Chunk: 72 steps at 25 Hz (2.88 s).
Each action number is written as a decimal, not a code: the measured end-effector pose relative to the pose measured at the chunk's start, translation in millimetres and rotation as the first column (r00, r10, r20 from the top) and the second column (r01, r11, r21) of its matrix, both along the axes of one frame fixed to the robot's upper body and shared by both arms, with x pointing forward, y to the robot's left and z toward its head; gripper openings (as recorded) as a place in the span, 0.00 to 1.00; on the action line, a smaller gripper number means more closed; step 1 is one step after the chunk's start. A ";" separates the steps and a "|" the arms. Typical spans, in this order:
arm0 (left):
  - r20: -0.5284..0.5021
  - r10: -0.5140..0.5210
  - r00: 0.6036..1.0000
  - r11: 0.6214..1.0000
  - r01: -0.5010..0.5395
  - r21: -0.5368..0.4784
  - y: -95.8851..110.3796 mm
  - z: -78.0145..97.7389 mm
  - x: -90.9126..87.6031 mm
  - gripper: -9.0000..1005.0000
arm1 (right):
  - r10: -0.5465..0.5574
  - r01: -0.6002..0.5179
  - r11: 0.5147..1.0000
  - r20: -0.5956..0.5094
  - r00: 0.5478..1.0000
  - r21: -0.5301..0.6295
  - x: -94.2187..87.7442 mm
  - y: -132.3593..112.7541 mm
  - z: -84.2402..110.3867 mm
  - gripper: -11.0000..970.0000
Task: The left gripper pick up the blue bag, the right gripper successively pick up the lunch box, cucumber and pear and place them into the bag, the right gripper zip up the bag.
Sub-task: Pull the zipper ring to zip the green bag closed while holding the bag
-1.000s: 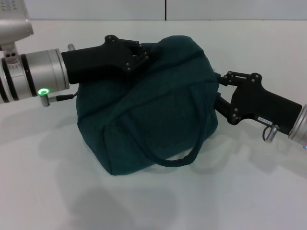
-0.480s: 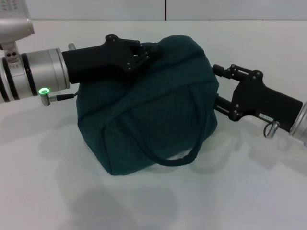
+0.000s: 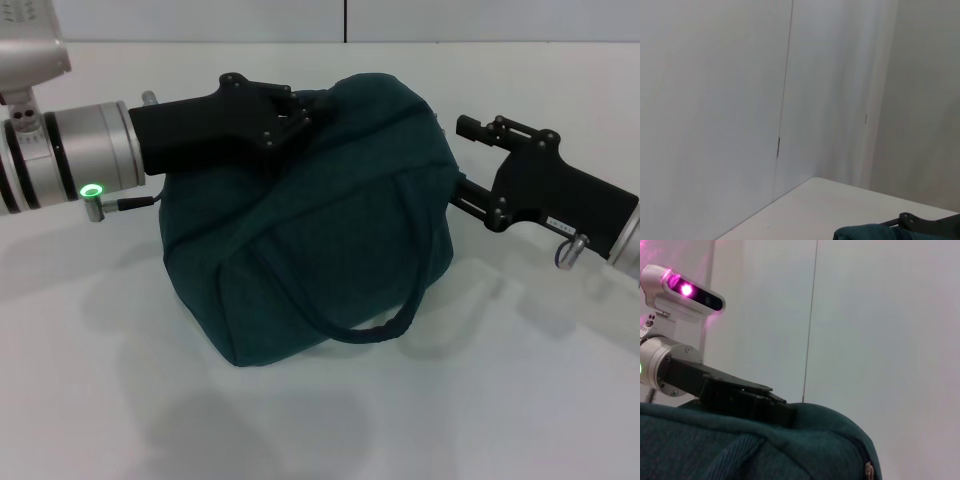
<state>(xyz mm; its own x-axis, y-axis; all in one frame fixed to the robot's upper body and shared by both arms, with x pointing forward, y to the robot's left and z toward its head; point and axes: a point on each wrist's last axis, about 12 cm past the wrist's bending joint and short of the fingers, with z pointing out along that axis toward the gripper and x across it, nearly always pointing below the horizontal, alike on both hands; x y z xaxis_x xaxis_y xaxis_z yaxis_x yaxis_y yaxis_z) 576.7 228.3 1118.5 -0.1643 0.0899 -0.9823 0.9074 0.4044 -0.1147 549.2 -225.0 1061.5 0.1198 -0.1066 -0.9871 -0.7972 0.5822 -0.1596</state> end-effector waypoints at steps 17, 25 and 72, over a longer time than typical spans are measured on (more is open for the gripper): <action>0.003 -0.001 1.000 1.000 0.001 0.002 0.2 0.6 0.5 0.08 | 0.043 -0.043 0.999 -0.004 0.999 -0.026 5.7 9.0 2.5 0.49; 0.003 -0.001 1.000 1.000 0.001 0.002 0.2 0.6 0.5 0.08 | 0.041 -0.042 0.999 -0.007 0.999 -0.024 5.2 8.2 2.0 0.34; 0.022 0.004 1.000 1.000 -0.005 0.013 1.5 1.8 2.6 0.09 | -0.016 0.016 1.000 -0.080 0.997 0.007 21.3 4.6 10.5 0.34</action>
